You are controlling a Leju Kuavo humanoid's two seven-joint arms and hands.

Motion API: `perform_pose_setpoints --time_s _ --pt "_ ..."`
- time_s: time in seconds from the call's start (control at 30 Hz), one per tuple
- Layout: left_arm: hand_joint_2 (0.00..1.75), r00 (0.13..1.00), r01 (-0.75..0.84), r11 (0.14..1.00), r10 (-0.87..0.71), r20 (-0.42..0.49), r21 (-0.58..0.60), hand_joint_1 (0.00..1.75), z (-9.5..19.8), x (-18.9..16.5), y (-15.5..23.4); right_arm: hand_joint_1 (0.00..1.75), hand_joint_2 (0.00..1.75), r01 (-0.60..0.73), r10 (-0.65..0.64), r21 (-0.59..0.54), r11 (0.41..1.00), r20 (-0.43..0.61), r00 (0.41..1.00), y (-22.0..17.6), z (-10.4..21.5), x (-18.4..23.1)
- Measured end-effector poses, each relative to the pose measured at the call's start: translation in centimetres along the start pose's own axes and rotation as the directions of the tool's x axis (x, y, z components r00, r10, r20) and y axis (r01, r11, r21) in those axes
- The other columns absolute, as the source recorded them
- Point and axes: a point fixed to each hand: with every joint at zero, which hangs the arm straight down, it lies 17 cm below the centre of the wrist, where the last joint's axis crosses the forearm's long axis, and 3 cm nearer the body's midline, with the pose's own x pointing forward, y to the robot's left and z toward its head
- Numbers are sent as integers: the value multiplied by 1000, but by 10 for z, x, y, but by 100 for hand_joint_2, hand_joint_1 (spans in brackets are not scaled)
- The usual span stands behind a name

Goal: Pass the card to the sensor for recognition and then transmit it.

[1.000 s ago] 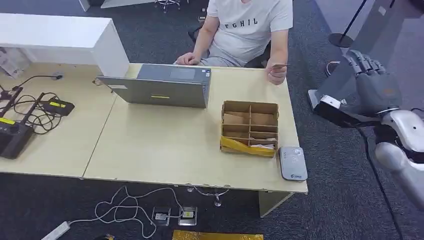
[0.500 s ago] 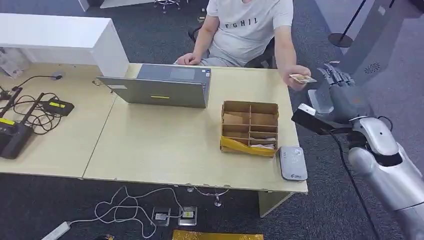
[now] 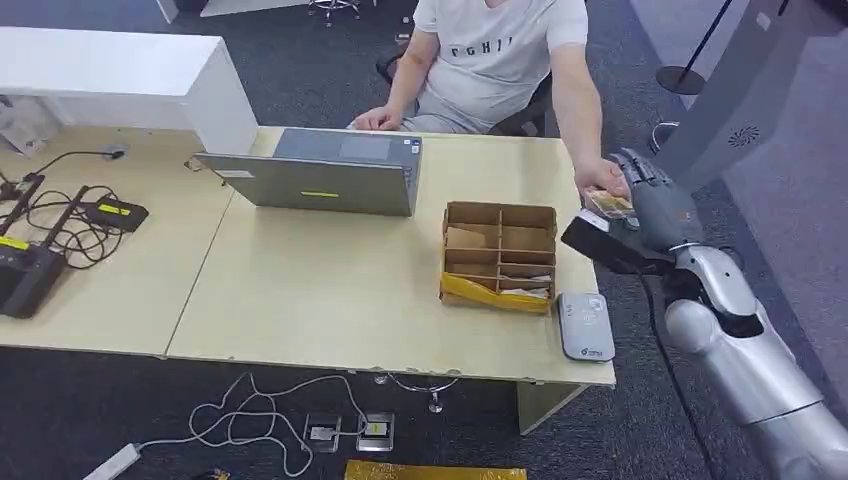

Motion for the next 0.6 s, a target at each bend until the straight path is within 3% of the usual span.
perform_pose_setpoints --time_s 0.03,0.07,0.1,0.13,0.6 --pt "0 1000 0 1000 0 0 0 0 0 0 0 0 175 2 -2 -1 1000 -1 1000 0 0 0" --pt "0 1000 1 1000 -1 0 1 0 0 0 0 106 175 2 -2 -5 1000 -4 1000 -1 -1 0" --pt "0 1000 1 1000 -1 0 1 0 0 0 0 152 175 2 -2 -8 1000 -8 1000 -2 -1 -1" --pt "0 1000 2 1000 -2 0 1 0 0 0 0 171 175 1 -1 -9 1000 -10 1000 -3 -2 -1" --pt "0 1000 12 1000 -12 1 -2 0 -1 -1 1 175 175 1 -3 -27 1000 -61 998 -15 2 -24"
